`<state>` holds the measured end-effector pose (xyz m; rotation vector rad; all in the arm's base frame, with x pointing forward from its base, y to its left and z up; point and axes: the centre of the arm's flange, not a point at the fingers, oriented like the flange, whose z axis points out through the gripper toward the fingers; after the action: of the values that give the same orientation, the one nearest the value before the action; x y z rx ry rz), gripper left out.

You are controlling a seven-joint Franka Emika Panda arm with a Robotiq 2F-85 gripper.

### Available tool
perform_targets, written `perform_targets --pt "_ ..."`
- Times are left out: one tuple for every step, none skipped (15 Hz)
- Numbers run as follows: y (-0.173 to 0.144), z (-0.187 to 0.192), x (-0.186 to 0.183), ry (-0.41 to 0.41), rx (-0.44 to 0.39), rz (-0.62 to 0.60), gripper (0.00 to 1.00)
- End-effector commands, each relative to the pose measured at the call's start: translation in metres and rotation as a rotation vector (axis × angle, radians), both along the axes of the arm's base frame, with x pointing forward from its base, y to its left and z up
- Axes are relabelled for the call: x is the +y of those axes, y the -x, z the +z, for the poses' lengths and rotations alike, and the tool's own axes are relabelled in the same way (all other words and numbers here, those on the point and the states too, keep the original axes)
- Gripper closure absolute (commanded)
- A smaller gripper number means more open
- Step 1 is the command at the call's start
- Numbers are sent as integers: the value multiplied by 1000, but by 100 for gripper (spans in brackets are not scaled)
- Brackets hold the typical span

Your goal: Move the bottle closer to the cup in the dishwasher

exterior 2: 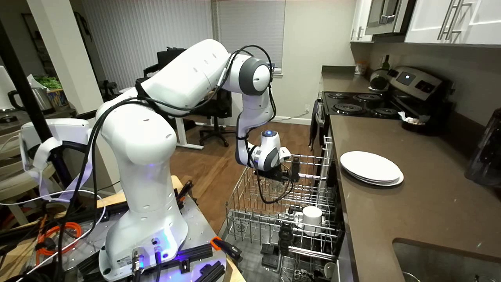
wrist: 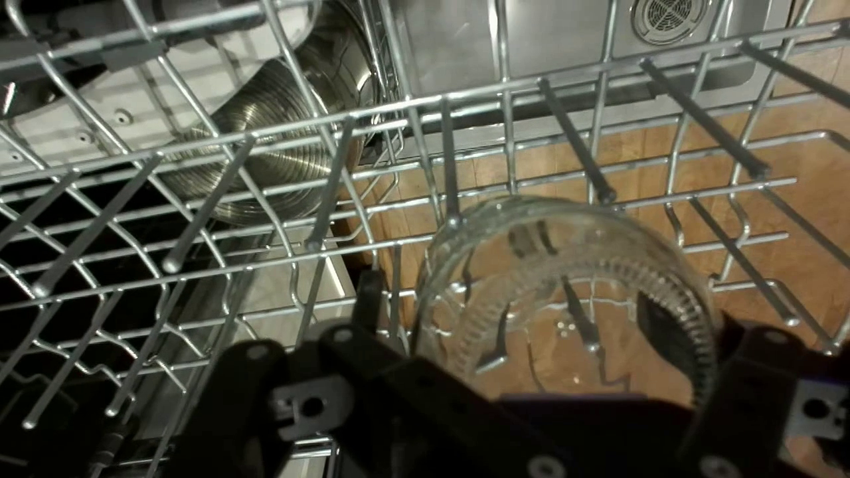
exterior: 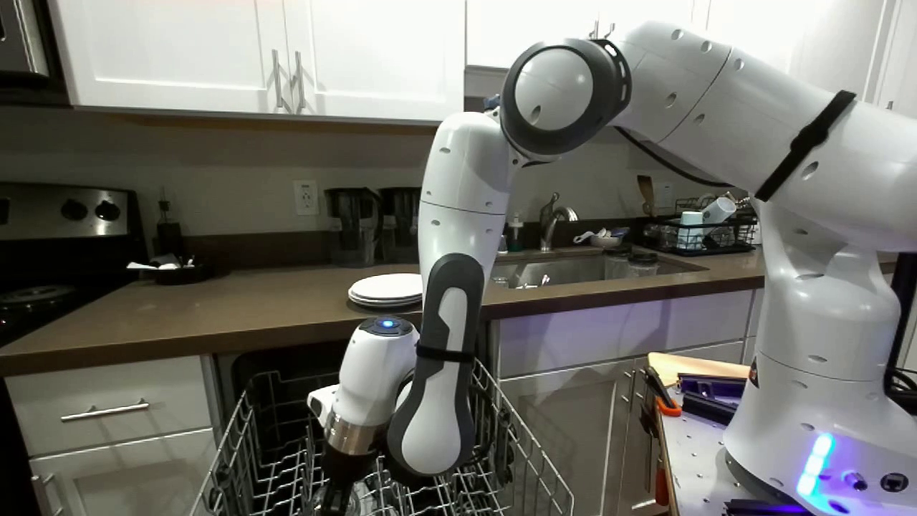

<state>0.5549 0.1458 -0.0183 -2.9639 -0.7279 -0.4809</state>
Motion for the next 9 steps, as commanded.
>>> perform_targets --pt "3 3 -2 25 20 -5 32" --pt "4 4 0 27 19 -2 38" --pt "4 5 1 28 18 -1 39" --pt "5 6 2 32 18 -1 39" --pt "6 8 3 34 20 0 39" --pt "7 10 3 40 25 -4 39" --pt "8 12 3 43 28 -5 39" --pt "9 16 2 53 31 -5 39" --pt "10 19 1 59 34 -5 39"
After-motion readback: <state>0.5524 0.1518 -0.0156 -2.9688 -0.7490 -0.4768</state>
